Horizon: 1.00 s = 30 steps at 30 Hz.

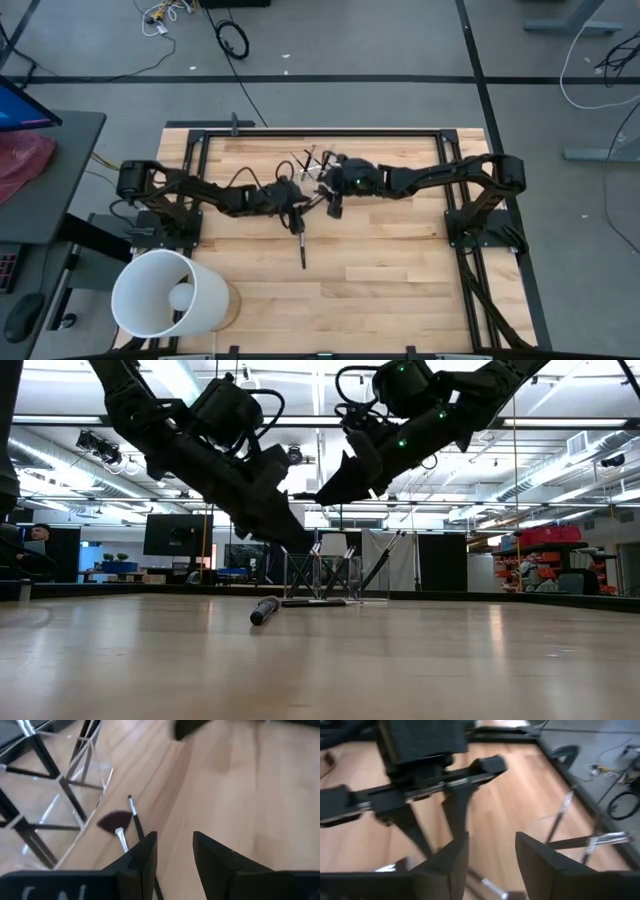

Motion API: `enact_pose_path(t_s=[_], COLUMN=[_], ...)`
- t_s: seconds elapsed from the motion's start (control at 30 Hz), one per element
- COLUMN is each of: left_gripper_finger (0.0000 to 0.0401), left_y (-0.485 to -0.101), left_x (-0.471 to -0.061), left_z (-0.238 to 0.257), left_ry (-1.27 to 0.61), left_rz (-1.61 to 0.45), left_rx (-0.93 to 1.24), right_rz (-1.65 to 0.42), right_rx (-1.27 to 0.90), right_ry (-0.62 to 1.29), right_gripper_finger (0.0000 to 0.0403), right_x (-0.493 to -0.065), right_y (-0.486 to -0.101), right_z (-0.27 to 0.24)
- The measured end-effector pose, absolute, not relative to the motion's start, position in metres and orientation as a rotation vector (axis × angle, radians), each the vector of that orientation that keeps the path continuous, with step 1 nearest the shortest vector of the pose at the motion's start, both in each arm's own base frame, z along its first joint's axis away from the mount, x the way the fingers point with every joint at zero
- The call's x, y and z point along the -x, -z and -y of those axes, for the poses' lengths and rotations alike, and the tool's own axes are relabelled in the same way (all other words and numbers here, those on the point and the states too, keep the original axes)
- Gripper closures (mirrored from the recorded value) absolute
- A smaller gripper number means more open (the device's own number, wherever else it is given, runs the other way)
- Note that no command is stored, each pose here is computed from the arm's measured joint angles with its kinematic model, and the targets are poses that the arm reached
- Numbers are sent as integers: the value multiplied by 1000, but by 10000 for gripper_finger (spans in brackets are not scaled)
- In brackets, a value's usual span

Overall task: Put items in baskets/containers
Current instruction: Put the black highlighter brush into the transparent organizer

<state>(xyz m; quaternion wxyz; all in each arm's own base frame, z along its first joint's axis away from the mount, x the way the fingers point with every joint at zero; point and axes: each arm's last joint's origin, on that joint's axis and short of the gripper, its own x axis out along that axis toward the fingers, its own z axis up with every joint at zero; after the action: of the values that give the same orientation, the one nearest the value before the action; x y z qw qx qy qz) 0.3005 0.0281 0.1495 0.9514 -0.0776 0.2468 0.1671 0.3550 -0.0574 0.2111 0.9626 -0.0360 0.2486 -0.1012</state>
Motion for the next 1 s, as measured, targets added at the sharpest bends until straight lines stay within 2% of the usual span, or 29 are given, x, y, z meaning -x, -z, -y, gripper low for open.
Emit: enact_pose_path(t_s=[0.3, 0.8, 0.9, 1.0], left_gripper_finger=[273, 274, 285, 318], left_y=[-117, -75, -70, -69], left_x=[-304, -310, -310, -309], left_z=[-16, -26, -29, -32], left_ry=[-557, -606, -613, -607], left_rz=[-560, -580, -597, -613], left_rx=[111, 189, 189, 195], right_rz=[-537, -545, -563, -596], right_rx=[75, 74, 74, 52], right_ry=[143, 141, 140, 145], right_gripper_finger=[245, 246, 246, 246], right_x=[-356, -356, -356, -356], right_y=[-208, -207, -204, -198], right_z=[33, 32, 32, 32])
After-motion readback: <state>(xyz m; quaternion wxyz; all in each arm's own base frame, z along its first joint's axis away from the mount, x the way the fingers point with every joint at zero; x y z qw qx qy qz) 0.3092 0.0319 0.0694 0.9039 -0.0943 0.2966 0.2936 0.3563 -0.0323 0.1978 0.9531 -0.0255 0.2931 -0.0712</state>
